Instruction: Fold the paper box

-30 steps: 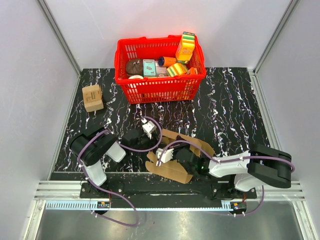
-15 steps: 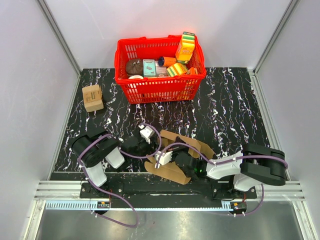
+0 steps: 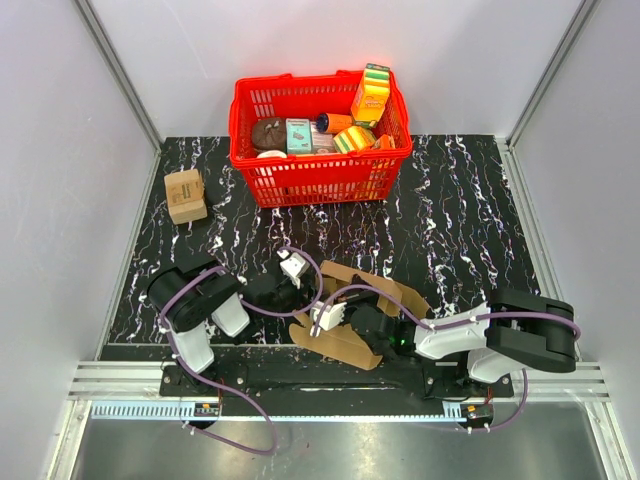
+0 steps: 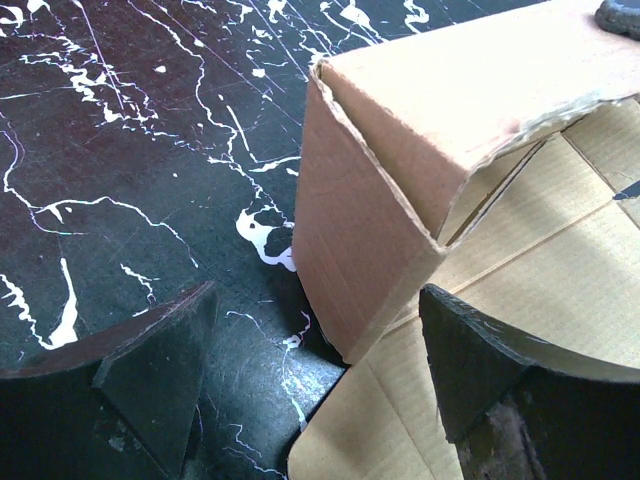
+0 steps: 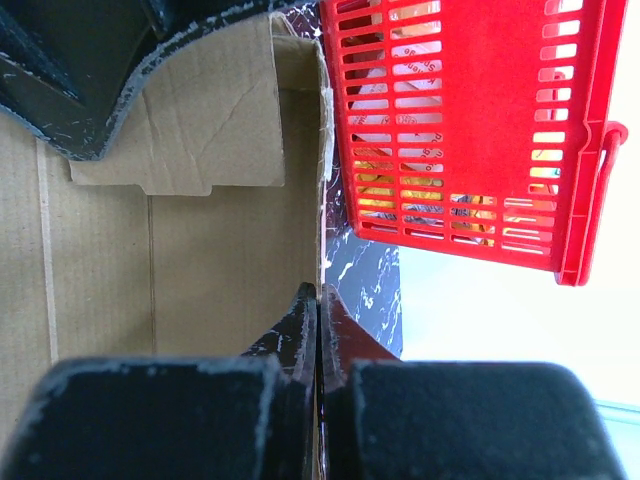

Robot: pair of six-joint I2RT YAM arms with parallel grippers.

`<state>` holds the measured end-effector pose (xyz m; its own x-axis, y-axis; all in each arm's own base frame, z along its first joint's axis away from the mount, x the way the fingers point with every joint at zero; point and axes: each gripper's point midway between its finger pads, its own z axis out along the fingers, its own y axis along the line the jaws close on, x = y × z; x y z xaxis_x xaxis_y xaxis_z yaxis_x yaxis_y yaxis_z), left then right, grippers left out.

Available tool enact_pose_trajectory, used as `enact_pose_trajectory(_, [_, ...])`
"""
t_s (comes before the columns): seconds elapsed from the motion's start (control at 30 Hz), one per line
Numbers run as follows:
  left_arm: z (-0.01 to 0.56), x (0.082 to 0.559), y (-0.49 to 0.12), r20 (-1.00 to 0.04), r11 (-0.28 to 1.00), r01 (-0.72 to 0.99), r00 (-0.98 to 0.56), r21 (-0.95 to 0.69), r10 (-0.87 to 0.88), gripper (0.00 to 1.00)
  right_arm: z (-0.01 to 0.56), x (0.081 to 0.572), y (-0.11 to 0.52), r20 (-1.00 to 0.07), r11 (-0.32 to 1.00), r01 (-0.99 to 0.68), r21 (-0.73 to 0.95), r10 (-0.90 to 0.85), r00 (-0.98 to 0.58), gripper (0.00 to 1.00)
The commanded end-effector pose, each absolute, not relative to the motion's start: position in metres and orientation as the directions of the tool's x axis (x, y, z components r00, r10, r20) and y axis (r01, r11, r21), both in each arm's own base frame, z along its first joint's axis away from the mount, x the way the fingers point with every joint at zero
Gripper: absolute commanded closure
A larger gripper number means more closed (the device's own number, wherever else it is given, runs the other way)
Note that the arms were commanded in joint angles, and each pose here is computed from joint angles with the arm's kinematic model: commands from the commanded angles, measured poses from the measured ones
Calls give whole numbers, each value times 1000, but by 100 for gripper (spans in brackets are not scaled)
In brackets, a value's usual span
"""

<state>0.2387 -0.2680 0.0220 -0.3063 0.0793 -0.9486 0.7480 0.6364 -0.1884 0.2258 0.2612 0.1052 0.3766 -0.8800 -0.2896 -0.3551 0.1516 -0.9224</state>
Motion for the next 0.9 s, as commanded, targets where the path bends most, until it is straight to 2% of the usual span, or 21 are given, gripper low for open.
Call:
enact_pose_trajectory(0.0, [108, 249, -286, -989, 569, 814, -43, -115, -138, 15, 112, 221, 266, -369, 224, -377, -899, -851, 373, 99])
enact_pose_trajectory(0.63, [146, 255, -291, -979, 561, 825, 60, -61, -194, 16, 111, 217, 270, -408, 247, -411, -877, -835, 368, 98])
enact_pose_trajectory(0.73, [148, 258, -293, -978, 567, 822, 67, -58, -197, 21, 111, 216, 271, -409, 246, -413, -877, -834, 370, 99])
enact_pose_trajectory(0.87, [148, 262, -295, -978, 572, 818, 72, -54, -196, 35, 113, 216, 273, -416, 250, -419, -873, -830, 371, 99])
